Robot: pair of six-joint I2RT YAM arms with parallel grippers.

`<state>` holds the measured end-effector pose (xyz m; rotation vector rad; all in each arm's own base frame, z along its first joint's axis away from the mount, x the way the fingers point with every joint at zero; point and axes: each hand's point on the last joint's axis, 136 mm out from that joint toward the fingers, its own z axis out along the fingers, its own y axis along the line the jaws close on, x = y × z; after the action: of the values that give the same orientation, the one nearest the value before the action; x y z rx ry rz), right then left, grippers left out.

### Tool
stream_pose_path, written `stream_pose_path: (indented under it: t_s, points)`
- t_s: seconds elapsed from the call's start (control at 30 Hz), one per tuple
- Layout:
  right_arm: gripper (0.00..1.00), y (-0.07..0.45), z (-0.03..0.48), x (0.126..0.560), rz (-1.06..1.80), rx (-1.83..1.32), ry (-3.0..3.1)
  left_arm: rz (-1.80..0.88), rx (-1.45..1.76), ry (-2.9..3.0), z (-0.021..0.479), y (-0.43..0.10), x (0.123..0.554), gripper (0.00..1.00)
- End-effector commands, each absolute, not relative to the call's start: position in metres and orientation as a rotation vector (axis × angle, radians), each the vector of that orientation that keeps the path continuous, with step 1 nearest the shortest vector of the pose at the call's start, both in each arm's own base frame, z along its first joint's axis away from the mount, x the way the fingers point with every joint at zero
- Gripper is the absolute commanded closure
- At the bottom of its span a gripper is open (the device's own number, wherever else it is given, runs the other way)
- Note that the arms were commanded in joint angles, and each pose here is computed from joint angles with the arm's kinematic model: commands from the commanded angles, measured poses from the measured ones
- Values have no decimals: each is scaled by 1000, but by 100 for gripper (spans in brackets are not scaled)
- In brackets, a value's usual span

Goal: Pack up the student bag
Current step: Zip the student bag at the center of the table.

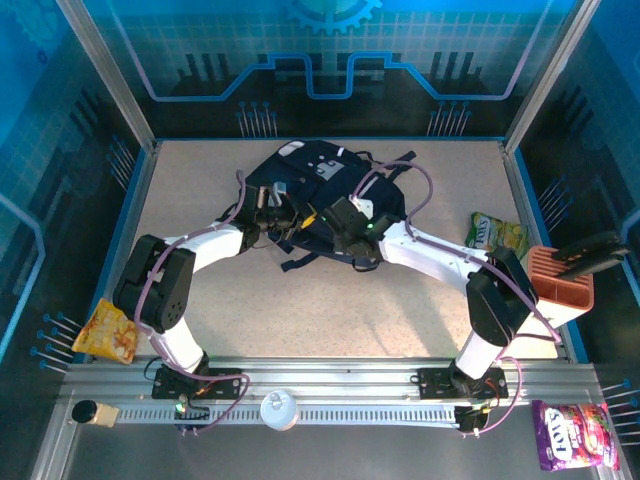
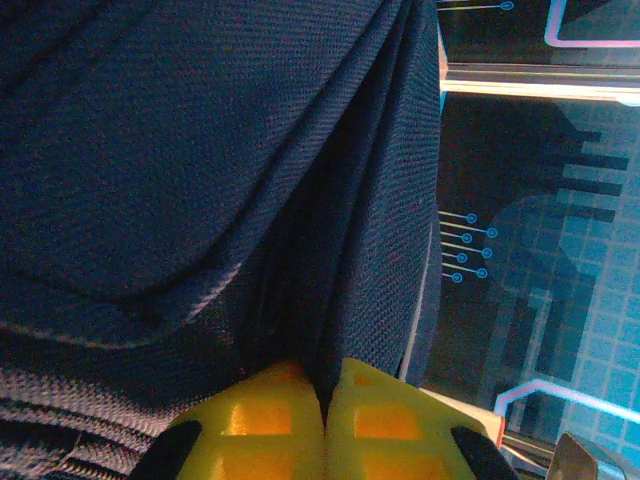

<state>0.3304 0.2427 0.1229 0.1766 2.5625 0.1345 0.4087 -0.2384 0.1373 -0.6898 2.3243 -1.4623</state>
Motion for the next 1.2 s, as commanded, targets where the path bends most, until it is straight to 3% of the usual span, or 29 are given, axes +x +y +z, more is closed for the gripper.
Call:
stream_pose_path:
  t_s: [0.0, 0.13, 0.3, 0.43, 0.63, 0.8, 0.83, 0.97, 1.17]
  points:
    - [82, 246, 128, 343, 179, 48, 2542, -1534, -567, 2301, 162, -250, 406, 100]
    - [80, 248, 119, 345, 170, -5, 2585, -1529, -569, 2305, 162, -250, 406, 100]
    - [92, 229, 116, 348, 53, -69, 2554, -1519, -574, 2311, 160, -246, 408, 100]
    - [94, 207, 120, 349, 18, -116, 2519, -1516, -620, 2297, 155, -229, 414, 100]
    - [95, 196, 128, 359, 128, -191, 2486, -1515, -632, 2297, 149, -212, 424, 100]
    - [97, 217, 133, 365, 207, -390, 2484, -1476, -625, 2312, 148, -199, 430, 100]
    - [97, 223, 133, 365, 230, -432, 2488, -1465, -627, 2313, 149, -196, 431, 98]
    - [100, 255, 142, 364, 344, -564, 2443, -1391, -656, 2290, 156, -174, 430, 77]
    - [100, 324, 158, 354, 575, -750, 2334, -1198, -795, 2240, 161, -121, 406, 65]
